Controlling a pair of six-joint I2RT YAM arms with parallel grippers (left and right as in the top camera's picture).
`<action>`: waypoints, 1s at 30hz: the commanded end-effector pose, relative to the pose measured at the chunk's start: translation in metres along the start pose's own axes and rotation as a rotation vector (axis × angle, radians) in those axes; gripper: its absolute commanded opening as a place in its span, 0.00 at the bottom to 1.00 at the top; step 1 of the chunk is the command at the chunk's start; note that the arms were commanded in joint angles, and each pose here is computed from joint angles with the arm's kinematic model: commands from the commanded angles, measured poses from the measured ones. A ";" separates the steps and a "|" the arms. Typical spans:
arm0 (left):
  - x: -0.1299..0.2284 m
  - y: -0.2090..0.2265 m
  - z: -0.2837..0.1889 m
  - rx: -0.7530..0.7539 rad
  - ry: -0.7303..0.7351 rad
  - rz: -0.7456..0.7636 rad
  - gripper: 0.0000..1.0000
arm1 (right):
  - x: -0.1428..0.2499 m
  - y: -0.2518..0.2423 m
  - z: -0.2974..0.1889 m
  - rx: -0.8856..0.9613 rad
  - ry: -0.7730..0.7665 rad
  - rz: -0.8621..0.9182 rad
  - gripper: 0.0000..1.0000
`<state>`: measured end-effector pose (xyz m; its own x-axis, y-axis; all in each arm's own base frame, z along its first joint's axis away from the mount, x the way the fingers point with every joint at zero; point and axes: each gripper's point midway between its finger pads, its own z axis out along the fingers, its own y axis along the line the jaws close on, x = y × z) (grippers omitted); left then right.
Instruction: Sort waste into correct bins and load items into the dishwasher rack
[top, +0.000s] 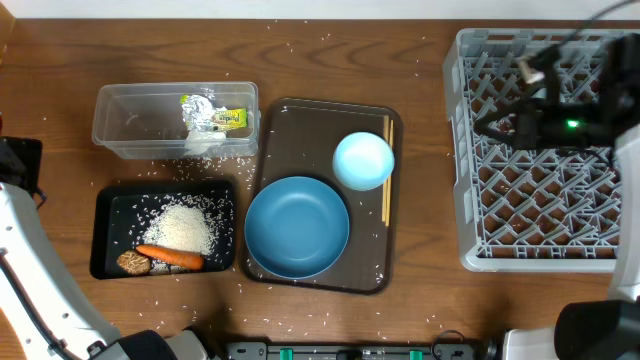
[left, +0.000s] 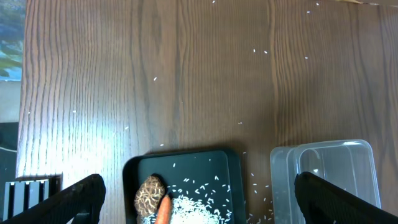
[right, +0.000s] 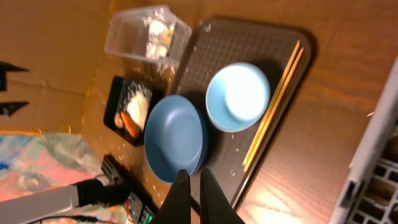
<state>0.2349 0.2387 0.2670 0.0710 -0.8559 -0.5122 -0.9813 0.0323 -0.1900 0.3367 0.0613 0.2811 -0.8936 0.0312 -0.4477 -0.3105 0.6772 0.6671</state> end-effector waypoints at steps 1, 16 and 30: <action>-0.001 0.000 0.000 -0.001 0.001 -0.002 0.98 | -0.001 0.017 -0.002 -0.084 -0.028 -0.100 0.01; -0.001 0.000 0.000 -0.001 0.001 -0.002 0.98 | 0.011 0.010 0.149 0.478 0.213 -0.243 0.62; -0.001 0.000 0.000 -0.001 0.001 -0.002 0.98 | 0.070 0.008 0.332 0.393 0.364 -0.354 0.57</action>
<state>0.2350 0.2388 0.2669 0.0710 -0.8559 -0.5122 -0.9813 0.0323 -0.1900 0.3827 0.3032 0.0638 -0.8313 -0.4487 -0.3281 -0.5300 0.8177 0.2246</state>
